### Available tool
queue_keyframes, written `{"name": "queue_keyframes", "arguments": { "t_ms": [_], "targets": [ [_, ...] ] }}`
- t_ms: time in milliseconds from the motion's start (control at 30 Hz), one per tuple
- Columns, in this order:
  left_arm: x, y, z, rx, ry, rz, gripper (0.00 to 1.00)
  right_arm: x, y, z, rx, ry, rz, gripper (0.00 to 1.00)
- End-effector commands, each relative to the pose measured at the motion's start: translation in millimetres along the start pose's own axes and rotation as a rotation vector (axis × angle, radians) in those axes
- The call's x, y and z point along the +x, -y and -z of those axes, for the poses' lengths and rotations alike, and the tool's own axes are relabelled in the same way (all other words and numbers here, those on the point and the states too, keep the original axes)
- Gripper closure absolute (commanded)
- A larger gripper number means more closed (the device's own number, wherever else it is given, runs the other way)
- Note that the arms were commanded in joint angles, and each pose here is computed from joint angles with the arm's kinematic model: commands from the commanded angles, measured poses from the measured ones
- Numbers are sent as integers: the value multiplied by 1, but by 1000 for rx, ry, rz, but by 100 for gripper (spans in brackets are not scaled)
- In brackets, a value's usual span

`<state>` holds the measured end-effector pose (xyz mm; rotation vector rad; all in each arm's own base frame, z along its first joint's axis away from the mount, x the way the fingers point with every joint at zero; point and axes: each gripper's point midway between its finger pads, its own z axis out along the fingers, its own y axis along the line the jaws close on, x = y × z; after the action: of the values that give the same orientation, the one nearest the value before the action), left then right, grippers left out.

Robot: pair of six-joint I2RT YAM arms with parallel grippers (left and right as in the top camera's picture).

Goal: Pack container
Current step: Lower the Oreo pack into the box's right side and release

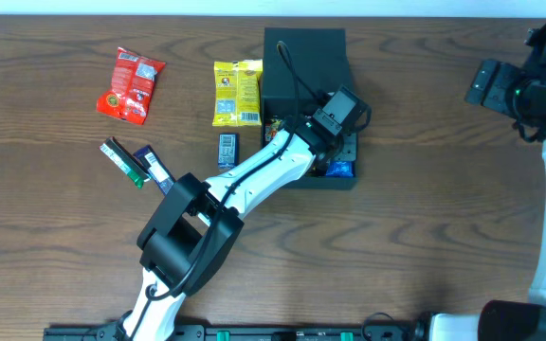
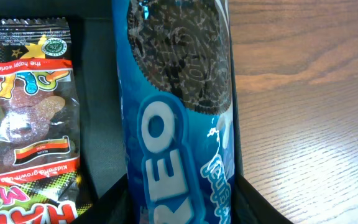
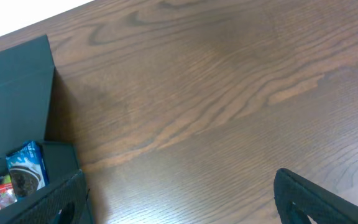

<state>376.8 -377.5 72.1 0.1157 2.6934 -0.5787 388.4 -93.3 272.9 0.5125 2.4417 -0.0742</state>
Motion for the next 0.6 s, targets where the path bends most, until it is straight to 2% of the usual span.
{"name": "queue_keyframes", "arguments": {
  "t_ms": [0, 100, 133, 233, 267, 367, 567],
  "targets": [
    [-1, 10, -1, 36, -5, -4, 83, -7, 3, 10, -4, 31, -13, 4],
    [5, 14, 0, 59, -35, -5, 82, -7, 3, 10, -4, 31, -13, 4],
    [7, 14, 0, 60, -42, -5, 76, -7, 3, 10, -4, 31, -13, 4],
    [8, 13, 0, 56, -48, -5, 40, -7, 3, 10, -4, 31, -13, 4],
    [8, 13, 0, 56, -48, -5, 25, -7, 3, 10, -4, 31, -13, 4],
    [8, 13, 0, 56, -48, -5, 22, -7, 3, 10, -4, 31, -13, 4],
    [5, 13, 2, 59, -41, -7, 21, -6, 2, 10, -6, 30, -11, 4]
  ]
}}
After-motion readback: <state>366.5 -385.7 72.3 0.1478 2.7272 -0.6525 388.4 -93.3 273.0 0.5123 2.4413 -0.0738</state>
